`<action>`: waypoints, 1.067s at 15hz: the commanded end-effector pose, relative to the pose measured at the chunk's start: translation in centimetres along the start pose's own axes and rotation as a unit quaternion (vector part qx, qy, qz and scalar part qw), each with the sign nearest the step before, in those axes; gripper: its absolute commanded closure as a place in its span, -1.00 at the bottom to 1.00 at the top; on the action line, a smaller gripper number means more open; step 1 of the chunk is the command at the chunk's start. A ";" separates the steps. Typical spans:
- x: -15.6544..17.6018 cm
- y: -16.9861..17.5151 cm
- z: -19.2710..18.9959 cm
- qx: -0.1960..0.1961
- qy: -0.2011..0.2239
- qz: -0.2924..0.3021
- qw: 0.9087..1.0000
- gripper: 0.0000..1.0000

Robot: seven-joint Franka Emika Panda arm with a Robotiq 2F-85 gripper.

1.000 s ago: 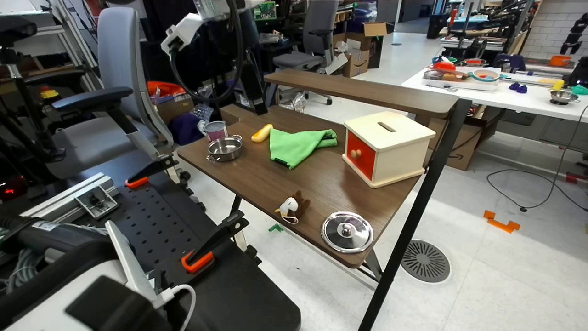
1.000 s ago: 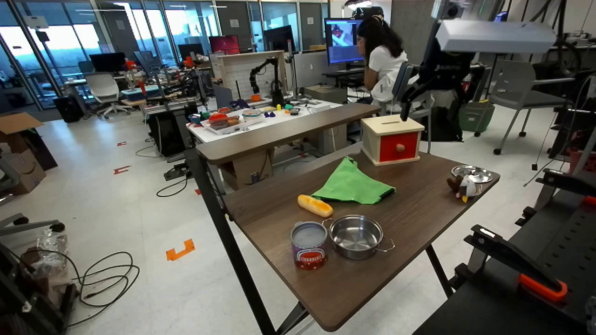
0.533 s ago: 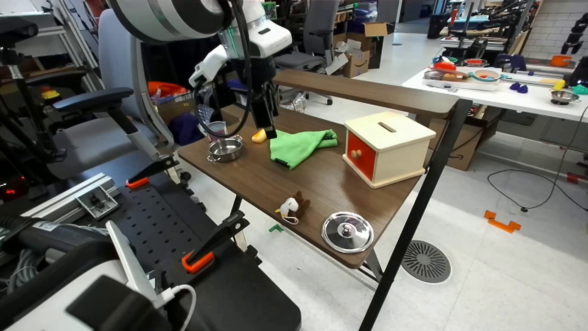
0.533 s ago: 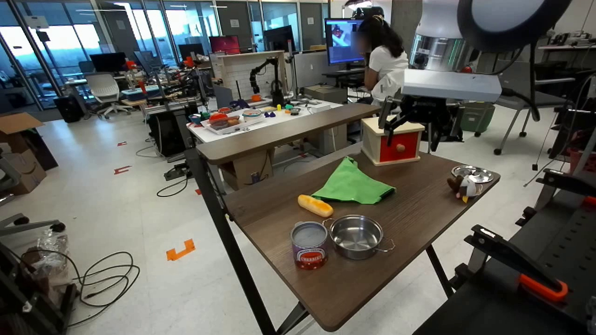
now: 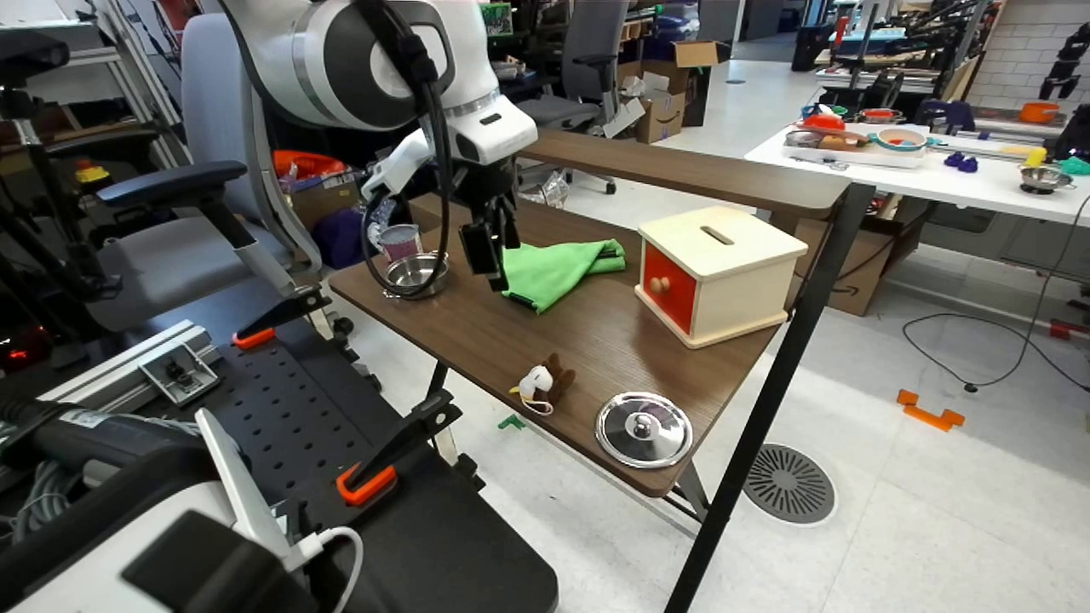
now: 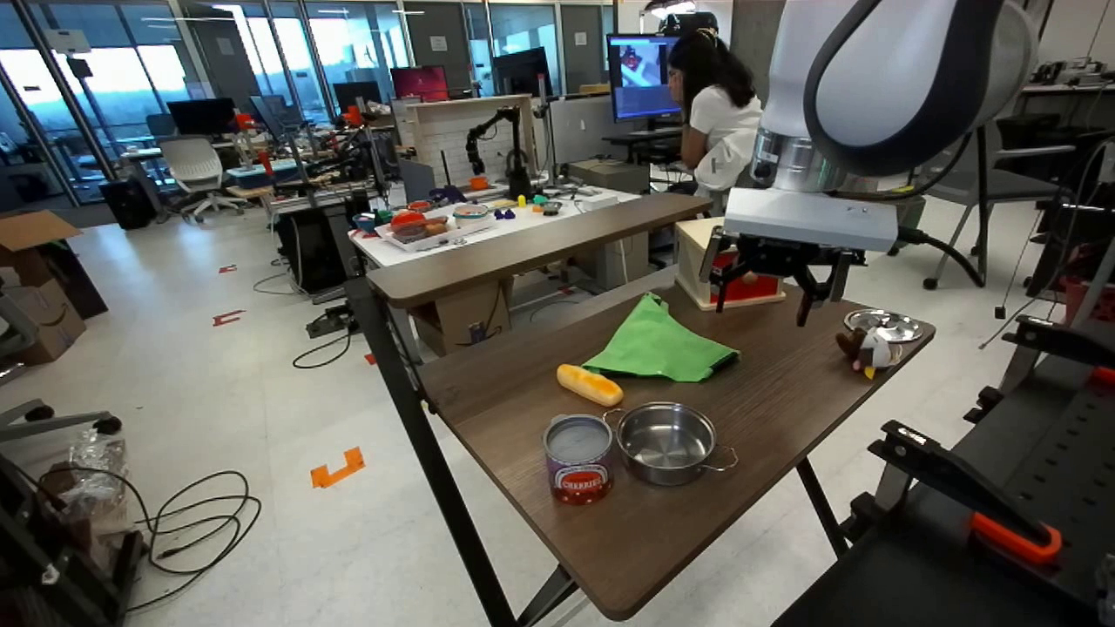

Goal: Move the green towel forwards.

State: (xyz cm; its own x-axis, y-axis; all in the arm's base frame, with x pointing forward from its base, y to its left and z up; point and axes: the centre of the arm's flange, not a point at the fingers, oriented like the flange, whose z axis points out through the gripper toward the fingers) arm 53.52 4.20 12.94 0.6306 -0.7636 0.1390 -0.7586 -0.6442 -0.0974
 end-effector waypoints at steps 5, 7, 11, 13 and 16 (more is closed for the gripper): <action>0.2 -0.9 3.0 0.004 -0.002 0.026 1.000 -1.00; 0.2 -1.1 3.9 0.001 -0.005 0.030 1.000 -1.00; 0.0 -1.0 5.4 -0.006 -0.011 0.038 0.999 -1.00; 0.1 -1.1 6.0 -0.008 -0.012 0.040 0.999 -1.00; 0.2 -1.2 6.6 -0.010 -0.014 0.038 0.999 -0.48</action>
State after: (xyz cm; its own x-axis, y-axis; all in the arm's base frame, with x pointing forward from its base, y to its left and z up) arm 54.79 4.23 7.32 0.5717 -0.8148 0.0958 -0.8124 -0.5786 -0.0730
